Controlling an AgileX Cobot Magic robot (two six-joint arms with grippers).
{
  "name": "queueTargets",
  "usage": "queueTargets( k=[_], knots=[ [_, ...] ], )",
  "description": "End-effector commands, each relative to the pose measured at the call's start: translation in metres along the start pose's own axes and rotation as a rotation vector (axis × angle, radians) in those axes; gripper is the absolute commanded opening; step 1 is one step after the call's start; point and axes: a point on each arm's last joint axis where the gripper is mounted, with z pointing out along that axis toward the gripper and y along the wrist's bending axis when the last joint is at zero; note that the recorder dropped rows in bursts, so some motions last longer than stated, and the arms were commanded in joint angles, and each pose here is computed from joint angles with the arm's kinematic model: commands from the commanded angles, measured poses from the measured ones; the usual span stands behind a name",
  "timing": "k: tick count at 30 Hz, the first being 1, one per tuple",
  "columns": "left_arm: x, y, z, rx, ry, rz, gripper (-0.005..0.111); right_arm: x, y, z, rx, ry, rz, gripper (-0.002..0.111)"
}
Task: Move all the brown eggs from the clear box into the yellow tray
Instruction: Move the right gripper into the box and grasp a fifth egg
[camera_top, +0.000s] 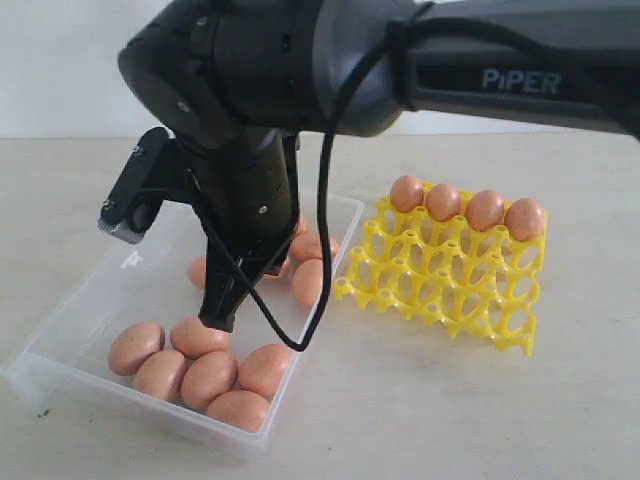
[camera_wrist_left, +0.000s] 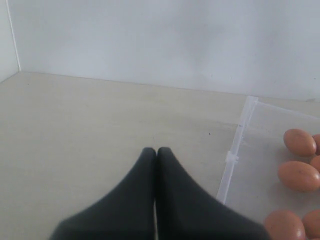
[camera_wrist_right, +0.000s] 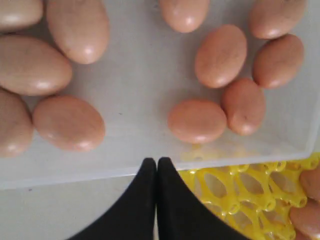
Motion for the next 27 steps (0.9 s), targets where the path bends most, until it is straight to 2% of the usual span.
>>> queueTargets(
  k=[1, 3, 5, 6, 7, 10, 12, 18, 23, 27],
  knots=[
    [-0.002, -0.001, 0.0, 0.008, -0.012, 0.006, -0.004, -0.015, 0.011, -0.014, -0.199, -0.105, -0.148, 0.0],
    [-0.002, -0.001, 0.0, 0.008, -0.012, 0.006, -0.004, -0.019, 0.016, -0.007, -0.247, -0.115, -0.178, 0.001],
    [-0.002, -0.001, 0.0, 0.008, -0.012, 0.006, -0.004, -0.023, 0.014, -0.003, -0.222, -0.145, -0.164, 0.012],
    [-0.002, -0.001, 0.0, 0.008, -0.012, 0.006, -0.004, -0.024, 0.013, -0.002, -0.22, -0.15, -0.163, 0.027],
    [-0.002, -0.001, 0.0, 0.008, -0.012, 0.006, -0.004, -0.024, 0.013, -0.002, -0.214, -0.156, -0.165, 0.039],
    [-0.002, -0.001, 0.0, 0.008, -0.012, 0.006, -0.004, -0.029, 0.01, -0.002, -0.174, -0.213, -0.179, 0.066],
    [-0.002, -0.001, 0.0, 0.008, -0.012, 0.006, -0.004, -0.034, 0.006, -0.002, -0.135, -0.256, -0.184, 0.067],
    [-0.002, -0.001, 0.0, 0.008, -0.012, 0.006, -0.004, -0.046, 0.005, 0.015, -0.096, -0.326, -0.151, 0.052],
    [-0.002, -0.001, 0.0, 0.008, -0.012, 0.006, -0.004, -0.046, 0.008, 0.055, -0.143, -0.249, -0.108, 0.058],
    [-0.002, -0.001, 0.0, 0.008, -0.01, 0.006, -0.004, -0.045, 0.011, 0.067, -0.162, -0.211, -0.103, 0.062]
  ],
)
